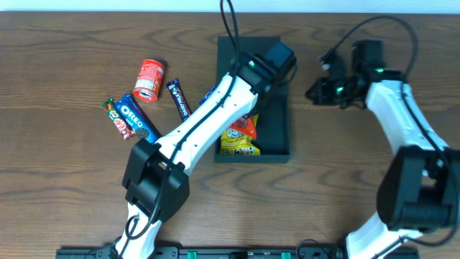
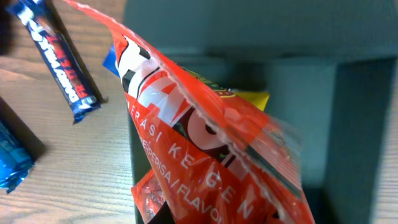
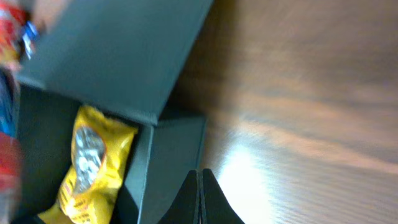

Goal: Pack container
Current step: 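Lower the red bag into the box beside the yellow bag, then release the red bag and withdraw the left gripper to the pile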

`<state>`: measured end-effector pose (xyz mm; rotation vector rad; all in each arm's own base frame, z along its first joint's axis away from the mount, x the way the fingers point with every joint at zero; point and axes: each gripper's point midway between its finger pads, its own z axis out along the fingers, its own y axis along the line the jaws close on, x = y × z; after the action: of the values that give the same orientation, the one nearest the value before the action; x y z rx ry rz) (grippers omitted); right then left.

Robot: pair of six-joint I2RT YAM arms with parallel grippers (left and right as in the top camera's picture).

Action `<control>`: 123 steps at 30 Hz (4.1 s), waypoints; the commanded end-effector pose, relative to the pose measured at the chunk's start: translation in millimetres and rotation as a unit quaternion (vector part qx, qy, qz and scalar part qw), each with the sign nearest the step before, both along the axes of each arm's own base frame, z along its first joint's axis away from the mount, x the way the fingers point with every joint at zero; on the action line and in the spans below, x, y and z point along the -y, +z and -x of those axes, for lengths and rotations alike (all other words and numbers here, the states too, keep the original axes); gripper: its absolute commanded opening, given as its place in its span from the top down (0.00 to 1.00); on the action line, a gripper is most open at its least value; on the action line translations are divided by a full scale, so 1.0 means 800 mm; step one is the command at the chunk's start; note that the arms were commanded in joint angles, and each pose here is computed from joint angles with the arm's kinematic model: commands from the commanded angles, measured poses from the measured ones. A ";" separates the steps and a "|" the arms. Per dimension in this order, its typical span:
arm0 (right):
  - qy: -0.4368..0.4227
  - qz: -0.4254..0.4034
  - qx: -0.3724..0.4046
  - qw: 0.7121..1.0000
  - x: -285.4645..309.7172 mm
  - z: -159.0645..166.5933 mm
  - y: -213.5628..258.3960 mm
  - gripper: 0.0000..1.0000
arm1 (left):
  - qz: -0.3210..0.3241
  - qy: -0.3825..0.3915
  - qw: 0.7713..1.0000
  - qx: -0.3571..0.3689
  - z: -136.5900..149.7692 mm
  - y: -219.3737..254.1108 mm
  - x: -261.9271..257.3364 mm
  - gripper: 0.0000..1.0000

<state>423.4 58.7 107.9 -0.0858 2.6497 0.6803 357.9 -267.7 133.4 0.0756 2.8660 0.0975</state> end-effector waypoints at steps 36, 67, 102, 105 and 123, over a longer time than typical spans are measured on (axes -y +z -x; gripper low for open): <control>-0.053 0.009 0.091 0.994 0.055 -0.010 0.094 0.99 | -0.012 0.001 1.000 0.004 0.018 -0.007 0.001 0.05; -0.041 0.021 0.096 0.994 0.056 -0.009 0.093 0.98 | -0.011 -0.010 0.999 -0.038 0.010 -0.058 0.018 0.94; -0.044 0.025 0.095 0.994 0.059 -0.009 0.092 0.98 | -0.050 0.093 0.992 -0.071 -0.005 -0.138 -0.014 0.94; -0.044 0.025 0.095 0.994 0.059 -0.009 0.092 0.99 | -0.048 0.094 0.992 -0.069 -0.007 -0.136 -0.015 0.94; -0.044 0.025 0.096 0.994 0.059 -0.010 0.092 0.99 | -0.016 0.126 0.977 0.172 -0.047 0.101 -0.078 0.94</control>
<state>428.7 14.7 172.0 -0.0259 2.4960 0.5636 384.6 -242.1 177.7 -0.2179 2.6555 0.0737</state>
